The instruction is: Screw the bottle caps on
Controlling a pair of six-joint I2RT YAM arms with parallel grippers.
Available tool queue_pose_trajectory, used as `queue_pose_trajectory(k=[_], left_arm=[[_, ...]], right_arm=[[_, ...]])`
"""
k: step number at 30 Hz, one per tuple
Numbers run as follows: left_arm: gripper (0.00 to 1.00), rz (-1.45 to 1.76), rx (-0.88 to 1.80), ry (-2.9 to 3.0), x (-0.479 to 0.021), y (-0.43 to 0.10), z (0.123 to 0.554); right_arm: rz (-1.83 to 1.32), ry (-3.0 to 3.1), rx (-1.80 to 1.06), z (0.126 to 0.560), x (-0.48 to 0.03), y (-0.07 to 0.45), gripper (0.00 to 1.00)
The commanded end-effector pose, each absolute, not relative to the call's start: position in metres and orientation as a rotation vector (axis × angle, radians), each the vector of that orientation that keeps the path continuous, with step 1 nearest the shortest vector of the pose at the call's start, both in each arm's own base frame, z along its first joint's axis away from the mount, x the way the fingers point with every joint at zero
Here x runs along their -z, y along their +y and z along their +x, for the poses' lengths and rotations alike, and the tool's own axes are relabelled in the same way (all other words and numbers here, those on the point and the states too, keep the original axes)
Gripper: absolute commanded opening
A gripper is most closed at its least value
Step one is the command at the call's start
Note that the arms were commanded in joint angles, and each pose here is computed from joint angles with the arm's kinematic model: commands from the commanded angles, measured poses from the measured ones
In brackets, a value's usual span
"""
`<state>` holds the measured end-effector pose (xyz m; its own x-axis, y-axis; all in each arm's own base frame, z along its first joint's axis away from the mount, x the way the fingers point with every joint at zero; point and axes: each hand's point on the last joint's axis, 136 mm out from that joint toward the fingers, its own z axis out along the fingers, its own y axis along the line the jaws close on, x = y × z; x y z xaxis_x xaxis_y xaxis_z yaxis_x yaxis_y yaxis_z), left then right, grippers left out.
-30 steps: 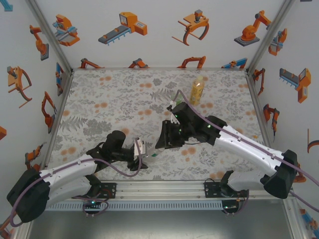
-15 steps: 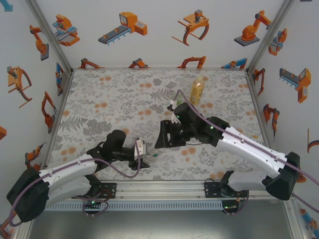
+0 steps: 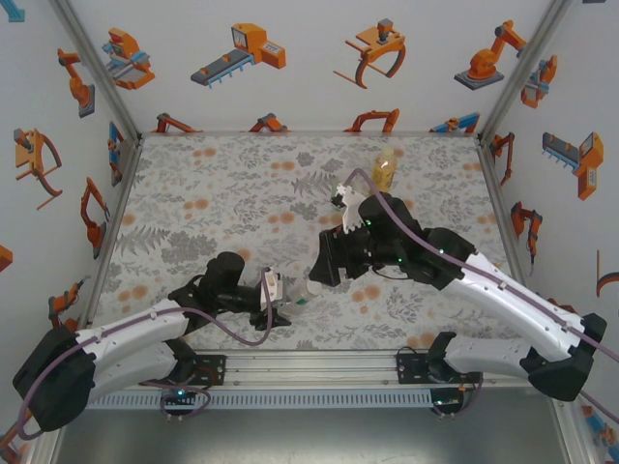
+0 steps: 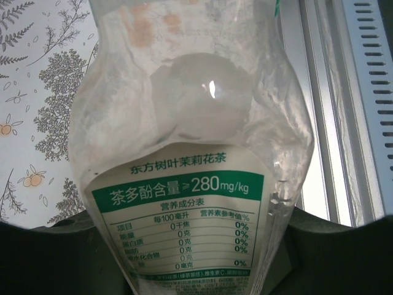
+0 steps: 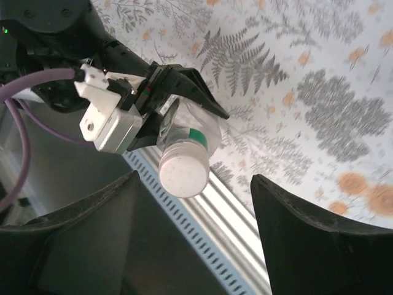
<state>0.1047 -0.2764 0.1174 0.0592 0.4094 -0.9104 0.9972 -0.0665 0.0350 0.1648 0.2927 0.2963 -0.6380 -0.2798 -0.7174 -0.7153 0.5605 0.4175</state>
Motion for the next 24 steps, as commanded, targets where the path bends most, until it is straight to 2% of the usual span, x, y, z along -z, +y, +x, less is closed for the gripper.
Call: queue_pose_trajectory(k=[1, 5, 10, 16, 24], left_arm=[[0.00, 1.592, 0.995, 1.347, -0.137, -0.284, 0.104], [0.00, 1.591, 0.996, 1.343, -0.139, -0.283, 0.104], [0.00, 1.591, 0.996, 1.344, -0.139, -0.283, 0.103], [0.00, 1.591, 1.005, 1.345, -0.139, -0.284, 0.104], [0.00, 1.592, 1.018, 1.345, -0.138, -0.286, 0.103]], right_arm=[[-1.135, 1.835, -0.904, 0.150, -0.320, 0.297, 0.63], [-1.564, 1.387, -0.862, 0.108, -0.323, 0.298, 0.66], [-1.865, 1.127, -0.796, 0.087, -0.305, 0.297, 0.68], [-2.073, 0.967, -0.720, 0.079, -0.277, 0.305, 0.63], [-2.100, 0.936, -0.712, 0.080, -0.265, 0.317, 0.57]])
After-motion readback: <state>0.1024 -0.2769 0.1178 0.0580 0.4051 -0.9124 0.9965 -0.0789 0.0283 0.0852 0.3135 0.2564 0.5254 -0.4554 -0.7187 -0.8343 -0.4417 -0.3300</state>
